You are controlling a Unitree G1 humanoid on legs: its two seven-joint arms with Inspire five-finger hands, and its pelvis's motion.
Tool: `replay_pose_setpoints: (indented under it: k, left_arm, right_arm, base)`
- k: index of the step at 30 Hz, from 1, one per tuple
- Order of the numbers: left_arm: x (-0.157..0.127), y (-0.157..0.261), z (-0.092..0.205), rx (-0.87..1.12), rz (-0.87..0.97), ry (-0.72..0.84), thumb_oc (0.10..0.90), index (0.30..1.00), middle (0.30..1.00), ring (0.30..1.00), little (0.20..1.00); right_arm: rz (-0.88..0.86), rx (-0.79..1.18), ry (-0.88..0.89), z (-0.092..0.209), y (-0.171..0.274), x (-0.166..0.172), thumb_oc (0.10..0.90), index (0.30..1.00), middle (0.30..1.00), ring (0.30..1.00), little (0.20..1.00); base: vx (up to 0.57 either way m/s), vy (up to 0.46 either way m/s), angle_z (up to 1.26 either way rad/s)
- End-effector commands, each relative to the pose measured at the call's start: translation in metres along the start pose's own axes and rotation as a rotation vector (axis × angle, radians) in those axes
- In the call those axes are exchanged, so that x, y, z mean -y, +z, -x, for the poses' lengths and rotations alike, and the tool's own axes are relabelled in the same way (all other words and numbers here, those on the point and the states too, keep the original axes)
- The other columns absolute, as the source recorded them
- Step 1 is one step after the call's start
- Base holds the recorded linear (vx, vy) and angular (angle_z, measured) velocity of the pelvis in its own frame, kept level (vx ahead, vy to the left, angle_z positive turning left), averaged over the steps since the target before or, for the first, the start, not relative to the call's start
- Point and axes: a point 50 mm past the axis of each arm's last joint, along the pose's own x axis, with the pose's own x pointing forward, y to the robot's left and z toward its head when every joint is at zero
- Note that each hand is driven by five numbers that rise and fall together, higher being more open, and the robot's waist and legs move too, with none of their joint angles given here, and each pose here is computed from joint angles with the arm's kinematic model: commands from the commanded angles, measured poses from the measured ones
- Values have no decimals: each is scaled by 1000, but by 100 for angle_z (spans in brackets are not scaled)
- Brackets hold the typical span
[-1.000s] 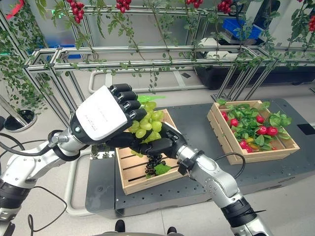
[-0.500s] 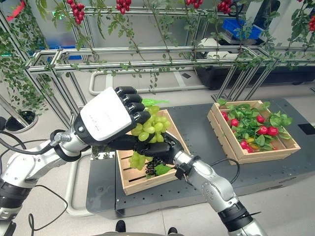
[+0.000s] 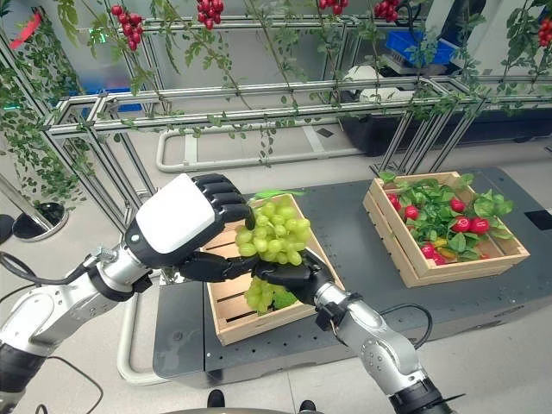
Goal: Pick up the fruits from the basket on one side to the basket on the other side
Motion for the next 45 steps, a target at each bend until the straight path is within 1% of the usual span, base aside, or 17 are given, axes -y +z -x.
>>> replay_pose_setpoints:
  k: [1, 3, 5, 8, 10, 13, 14, 15, 16, 20, 24, 26, 27, 28, 31, 38, 45]
  left_arm:
    - [-41, -28, -5, -125, 110, 271, 800, 900, 900, 900, 900]
    - [-42, -28, -1, -142, 163, 281, 800, 900, 900, 900, 900]
    - [-43, -27, 3, -157, 279, 289, 800, 900, 900, 900, 900]
    - [-44, -25, 7, -152, 401, 272, 800, 900, 900, 900, 900]
    - [-45, -24, 7, -138, 527, 250, 800, 900, 900, 900, 900]
    - [-44, -23, 7, -95, 774, 234, 800, 900, 900, 900, 900]
    - [-44, -21, 6, -82, 820, 228, 800, 900, 900, 900, 900]
    - [-39, -17, 1, -32, 954, 208, 800, 900, 900, 900, 900]
    - [-36, -14, -4, -4, 1015, 194, 800, 900, 900, 900, 900]
    - [-26, -5, -15, 60, 1186, 171, 800, 900, 900, 900, 900]
    - [-23, 1, -14, 83, 1271, 153, 800, 900, 900, 900, 900]
    - [-19, 1, -17, 125, 1345, 121, 800, 900, 900, 900, 900]
    - [-19, 1, -17, 125, 1345, 121, 800, 900, 900, 900, 900]
    - [-14, 2, -23, 163, 1391, 95, 800, 900, 900, 900, 900]
    - [-6, 5, -33, 237, 1442, 31, 800, 900, 900, 900, 900]
    - [-7, 6, -40, 233, 1412, 28, 800, 900, 900, 900, 900]
    - [-6, 9, -38, 236, 1447, 54, 800, 900, 900, 900, 900]
  right_arm:
    - [-25, 409, 14, -1, 66, -3, 400, 300, 300, 300, 300]
    - [-24, 423, -1, 1, 68, -1, 400, 300, 300, 300, 300]
    - [-19, 431, -21, 5, 69, 2, 400, 300, 300, 300, 300]
    - [-15, 434, -39, 8, 69, 5, 400, 300, 300, 300, 300]
    - [-9, 436, -48, 9, 69, 6, 400, 300, 300, 300, 300]
    - [8, 439, -49, 9, 70, 6, 400, 300, 300, 300, 300]
    - [12, 439, -49, 8, 70, 6, 400, 300, 300, 300, 300]
    - [29, 437, -49, 5, 72, 5, 400, 300, 300, 300, 300]
    - [39, 433, -42, 3, 72, 3, 400, 300, 300, 300, 300]
    - [43, 403, 24, -6, 74, -3, 400, 300, 300, 300, 300]
    - [18, 372, 109, -11, 74, -15, 400, 300, 300, 300, 300]
    - [-7, 392, 89, -15, 73, -16, 400, 300, 300, 300, 300]
    - [-7, 392, 89, -15, 73, -16, 400, 300, 300, 300, 300]
    - [-59, 403, 113, -19, 69, -19, 400, 300, 300, 300, 300]
    - [-109, 405, 98, -21, 62, -15, 400, 300, 300, 300, 300]
    - [-99, 386, 139, -16, 60, -17, 400, 300, 300, 300, 300]
    - [-90, 375, 175, -19, 58, -23, 400, 300, 300, 300, 300]
  base:
    - [-33, -90, -3]
    - [-24, -74, -2]
    - [-16, -89, -2]
    - [-10, -94, -4]
    - [-9, -105, -4]
    - [-5, -78, -5]
    - [-26, -48, -4]
    - [-38, -26, -8]
    - [-39, -1, -16]
    - [-31, 89, -38]
    - [-111, 314, -125]
    - [-128, 370, -165]
    - [-194, 495, -141]
    - [-212, 442, -84]
    - [-255, 518, -42]
    - [-161, 217, -52]
    - [-146, 15, -79]
